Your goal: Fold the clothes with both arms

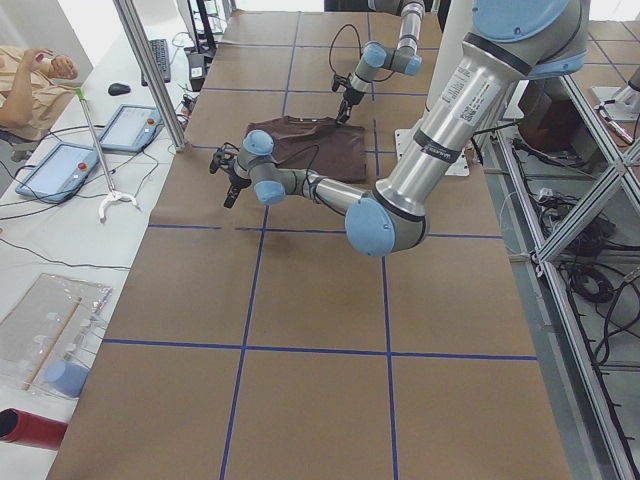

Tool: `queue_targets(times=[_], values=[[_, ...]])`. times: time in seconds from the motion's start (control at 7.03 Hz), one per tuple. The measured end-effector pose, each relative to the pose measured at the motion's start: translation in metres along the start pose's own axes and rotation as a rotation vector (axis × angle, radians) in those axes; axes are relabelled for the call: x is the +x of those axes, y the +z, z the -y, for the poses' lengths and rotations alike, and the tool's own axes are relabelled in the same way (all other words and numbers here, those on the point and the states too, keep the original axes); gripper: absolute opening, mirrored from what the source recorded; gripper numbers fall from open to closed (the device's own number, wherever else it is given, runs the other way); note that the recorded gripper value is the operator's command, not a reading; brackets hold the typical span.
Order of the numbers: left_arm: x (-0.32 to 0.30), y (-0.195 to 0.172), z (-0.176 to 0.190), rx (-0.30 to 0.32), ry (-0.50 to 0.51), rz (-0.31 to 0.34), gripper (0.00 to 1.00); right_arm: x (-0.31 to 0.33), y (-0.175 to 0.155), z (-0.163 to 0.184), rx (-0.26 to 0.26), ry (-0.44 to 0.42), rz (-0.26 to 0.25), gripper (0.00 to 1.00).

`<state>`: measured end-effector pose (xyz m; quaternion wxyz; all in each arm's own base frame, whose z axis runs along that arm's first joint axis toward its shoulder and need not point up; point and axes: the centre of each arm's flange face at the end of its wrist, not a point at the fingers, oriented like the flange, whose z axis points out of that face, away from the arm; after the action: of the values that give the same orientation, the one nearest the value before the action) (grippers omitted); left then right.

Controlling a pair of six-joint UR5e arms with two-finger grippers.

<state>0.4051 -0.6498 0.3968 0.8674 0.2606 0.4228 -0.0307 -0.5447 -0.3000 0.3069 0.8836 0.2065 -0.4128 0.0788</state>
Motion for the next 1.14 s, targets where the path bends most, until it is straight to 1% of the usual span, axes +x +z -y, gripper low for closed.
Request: queue_targets(times=[0.14, 0.28, 0.57, 1.0, 1.14], values=[[0.000, 0.000, -0.001, -0.001, 0.000, 0.001, 1.00, 0.002, 0.002, 0.000, 0.000, -0.015, -0.015, 0.24], [0.000, 0.000, -0.001, -0.002, 0.000, 0.001, 1.00, 0.002, 0.005, -0.002, -0.001, -0.020, -0.024, 0.00], [-0.001, 0.001, -0.001, -0.001, 0.000, 0.003, 1.00, -0.003, 0.008, -0.002, 0.000, -0.017, -0.025, 0.00], [0.000, 0.001, -0.001, -0.001, 0.000, 0.002, 1.00, -0.010, 0.000, 0.009, 0.014, 0.002, -0.006, 0.00], [0.001, 0.001, -0.002, -0.002, 0.000, 0.001, 1.00, -0.001, 0.000, 0.009, 0.016, 0.003, -0.014, 0.00]])
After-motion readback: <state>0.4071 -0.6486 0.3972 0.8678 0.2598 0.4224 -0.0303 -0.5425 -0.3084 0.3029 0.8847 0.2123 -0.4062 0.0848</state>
